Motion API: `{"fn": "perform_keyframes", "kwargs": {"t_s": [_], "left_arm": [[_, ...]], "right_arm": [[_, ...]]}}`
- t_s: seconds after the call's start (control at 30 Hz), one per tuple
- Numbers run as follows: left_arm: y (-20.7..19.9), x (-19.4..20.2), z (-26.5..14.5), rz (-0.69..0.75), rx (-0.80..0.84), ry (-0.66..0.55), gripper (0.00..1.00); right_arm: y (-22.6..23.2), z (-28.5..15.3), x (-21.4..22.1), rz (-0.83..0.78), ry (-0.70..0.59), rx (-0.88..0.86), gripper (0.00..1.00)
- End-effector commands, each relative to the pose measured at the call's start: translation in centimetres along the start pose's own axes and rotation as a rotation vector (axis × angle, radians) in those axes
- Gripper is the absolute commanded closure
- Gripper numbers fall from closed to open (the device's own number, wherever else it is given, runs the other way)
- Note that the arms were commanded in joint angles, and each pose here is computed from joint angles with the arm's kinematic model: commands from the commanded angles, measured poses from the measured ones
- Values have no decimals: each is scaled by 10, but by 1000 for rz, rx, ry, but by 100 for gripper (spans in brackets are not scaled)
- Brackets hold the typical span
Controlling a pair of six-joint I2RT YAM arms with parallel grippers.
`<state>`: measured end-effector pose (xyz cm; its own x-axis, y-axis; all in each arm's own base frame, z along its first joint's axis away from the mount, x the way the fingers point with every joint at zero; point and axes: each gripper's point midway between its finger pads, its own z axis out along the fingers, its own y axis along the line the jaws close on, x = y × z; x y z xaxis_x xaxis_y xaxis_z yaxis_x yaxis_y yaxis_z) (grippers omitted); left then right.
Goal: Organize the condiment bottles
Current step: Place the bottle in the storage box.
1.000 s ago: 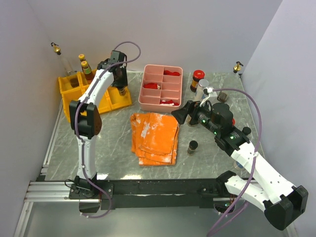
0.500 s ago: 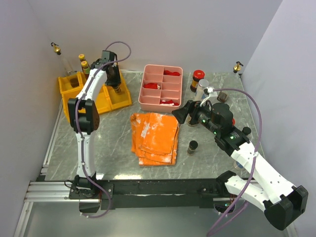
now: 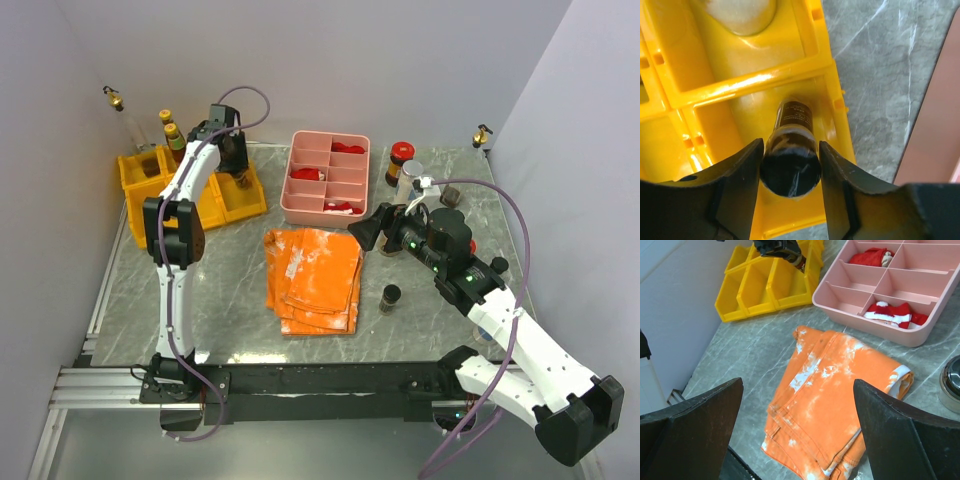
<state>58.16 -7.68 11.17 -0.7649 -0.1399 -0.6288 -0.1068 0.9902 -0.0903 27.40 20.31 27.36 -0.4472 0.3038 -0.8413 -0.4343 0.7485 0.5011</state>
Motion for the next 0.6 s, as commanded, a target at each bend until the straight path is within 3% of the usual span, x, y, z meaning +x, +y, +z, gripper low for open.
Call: {"fn": "perform_keyframes", "kwargs": {"t_s": [0.0,0.3,0.57], "left_arm": [[-6,-25,0,26,20,-84,46],[-8,-31,2,24,25,-108,40],[-11,-58,-43,-2,43,-201,35]], "right_arm": [[8,-1,-16,-22,-42,-16,1],[6,-2,-17,-26,-49,-9,1],[5,-1,-16,-26,-44,-6,1]]}}
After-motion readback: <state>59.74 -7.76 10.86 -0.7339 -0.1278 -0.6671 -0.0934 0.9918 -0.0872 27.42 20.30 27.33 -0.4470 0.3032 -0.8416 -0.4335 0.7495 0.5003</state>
